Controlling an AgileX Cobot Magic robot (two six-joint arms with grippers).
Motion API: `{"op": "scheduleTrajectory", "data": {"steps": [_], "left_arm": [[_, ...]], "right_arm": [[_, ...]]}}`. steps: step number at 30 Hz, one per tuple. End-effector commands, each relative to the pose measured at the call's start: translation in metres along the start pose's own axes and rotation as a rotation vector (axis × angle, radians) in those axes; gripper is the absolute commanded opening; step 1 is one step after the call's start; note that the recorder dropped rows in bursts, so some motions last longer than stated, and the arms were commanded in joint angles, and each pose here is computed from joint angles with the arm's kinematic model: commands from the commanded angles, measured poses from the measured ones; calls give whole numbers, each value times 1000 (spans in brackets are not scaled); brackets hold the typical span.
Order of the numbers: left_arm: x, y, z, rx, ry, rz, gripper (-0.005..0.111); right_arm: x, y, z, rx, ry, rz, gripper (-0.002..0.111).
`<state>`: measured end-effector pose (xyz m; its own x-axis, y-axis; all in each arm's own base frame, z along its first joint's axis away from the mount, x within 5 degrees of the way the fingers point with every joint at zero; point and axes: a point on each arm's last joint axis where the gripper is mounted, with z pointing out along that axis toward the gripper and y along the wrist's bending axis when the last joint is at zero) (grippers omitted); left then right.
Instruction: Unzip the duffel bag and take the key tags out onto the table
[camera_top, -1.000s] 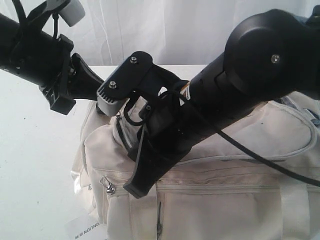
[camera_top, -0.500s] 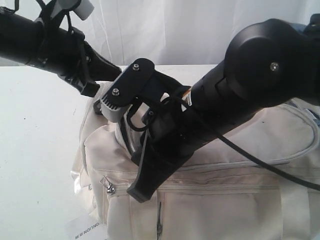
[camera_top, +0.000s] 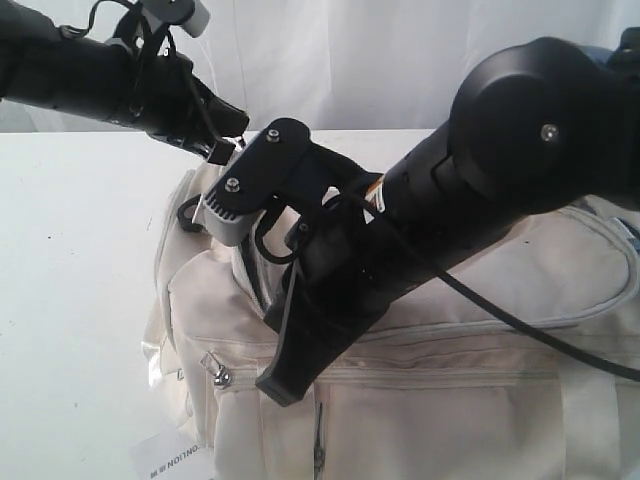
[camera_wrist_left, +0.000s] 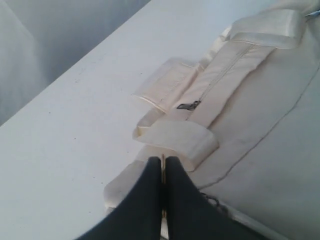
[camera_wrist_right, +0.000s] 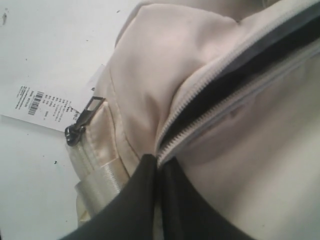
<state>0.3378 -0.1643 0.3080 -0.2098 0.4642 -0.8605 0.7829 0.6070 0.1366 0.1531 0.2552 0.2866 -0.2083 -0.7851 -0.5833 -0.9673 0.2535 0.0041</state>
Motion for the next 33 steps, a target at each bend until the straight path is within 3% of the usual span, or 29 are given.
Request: {"op": "scheduleTrajectory", "data": {"steps": [1,4,8,12,14,16,19,22,27,31,33], "left_arm": [[-3,19,7,-155,-40,-26,0],[3,21,13,-148,-19,-33,0],[2,12,12,-57,-8,-32,4],[-8,4,-3,-18,-32,-6,54],[-16,-1,-16,5,-44,5,64],[-28,-11,-35,55,-73,27,64],[-40,-27,-64,134,-90,96,64],[-46,-39,-88,174,-90,169,64],[-49,-65,-123,330,-70,257,64],[-40,-90,-134,578,27,307,64],[-39,-104,-134,650,49,348,64]], "right_arm": [[8,5,0,-41,56,11,0],[7,6,-6,-37,42,7,0],[6,7,-13,-30,20,3,0],[5,7,-14,-24,8,29,0],[5,7,-14,-26,7,33,2],[5,8,-15,-35,4,37,17],[4,12,-28,-50,-27,45,49],[7,17,-54,-28,-41,-4,64],[20,24,-118,102,-77,-95,58],[40,15,-171,403,-155,-79,48],[49,11,-192,535,-196,-41,45]]}}
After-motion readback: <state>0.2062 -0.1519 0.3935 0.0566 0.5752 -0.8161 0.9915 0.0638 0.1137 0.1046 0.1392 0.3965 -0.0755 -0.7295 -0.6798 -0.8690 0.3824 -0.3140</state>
